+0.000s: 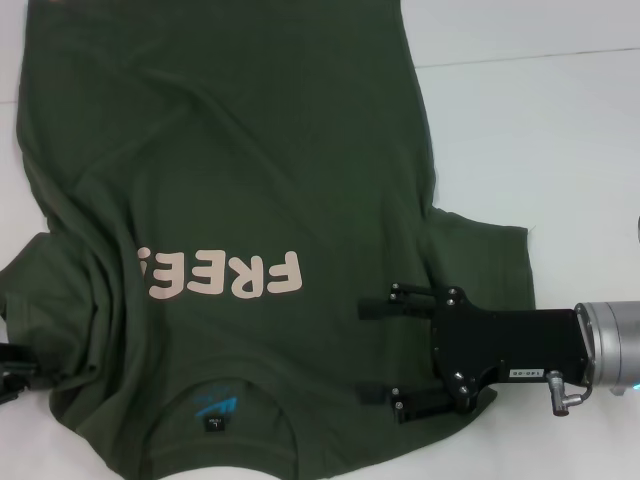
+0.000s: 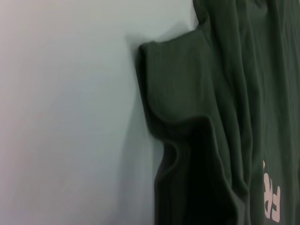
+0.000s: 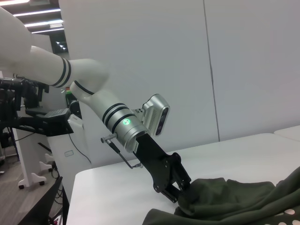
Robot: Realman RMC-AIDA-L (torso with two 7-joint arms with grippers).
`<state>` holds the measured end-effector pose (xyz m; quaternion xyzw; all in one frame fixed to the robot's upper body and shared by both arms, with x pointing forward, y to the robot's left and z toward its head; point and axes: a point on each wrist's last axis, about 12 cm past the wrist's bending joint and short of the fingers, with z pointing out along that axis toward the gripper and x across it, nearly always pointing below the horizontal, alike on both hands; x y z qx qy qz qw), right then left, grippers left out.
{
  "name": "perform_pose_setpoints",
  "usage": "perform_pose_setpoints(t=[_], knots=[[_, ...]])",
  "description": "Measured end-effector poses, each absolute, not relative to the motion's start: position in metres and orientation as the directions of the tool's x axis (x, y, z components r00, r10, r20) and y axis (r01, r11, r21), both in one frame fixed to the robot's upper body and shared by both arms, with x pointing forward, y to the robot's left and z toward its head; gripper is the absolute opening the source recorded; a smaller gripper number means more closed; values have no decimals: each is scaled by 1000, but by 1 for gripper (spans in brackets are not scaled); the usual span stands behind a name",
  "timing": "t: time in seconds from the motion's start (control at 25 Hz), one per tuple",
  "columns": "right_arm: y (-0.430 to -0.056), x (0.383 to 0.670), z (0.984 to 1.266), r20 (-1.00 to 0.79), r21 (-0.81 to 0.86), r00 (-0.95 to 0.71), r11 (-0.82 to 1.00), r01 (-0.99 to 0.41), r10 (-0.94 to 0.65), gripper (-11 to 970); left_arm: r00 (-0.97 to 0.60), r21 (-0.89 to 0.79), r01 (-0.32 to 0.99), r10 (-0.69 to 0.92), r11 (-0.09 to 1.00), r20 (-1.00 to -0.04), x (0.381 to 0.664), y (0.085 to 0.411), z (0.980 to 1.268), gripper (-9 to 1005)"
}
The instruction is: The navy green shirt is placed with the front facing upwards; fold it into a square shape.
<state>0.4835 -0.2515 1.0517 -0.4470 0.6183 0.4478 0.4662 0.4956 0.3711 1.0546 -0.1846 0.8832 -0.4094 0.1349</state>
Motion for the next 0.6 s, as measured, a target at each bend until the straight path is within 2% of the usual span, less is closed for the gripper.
perform_pose_setpoints(t=[0.52,0.6], knots=[[-251,485,1053,-977,134,-162,198,-971,-135,928,-895,-786,-205,-437,584,-91,494,381,1063,0],[-251,485,1053,-977,134,-162,198,-971,-135,928,-899,-795,-189,-427,577,-96,495,380,1066,0]])
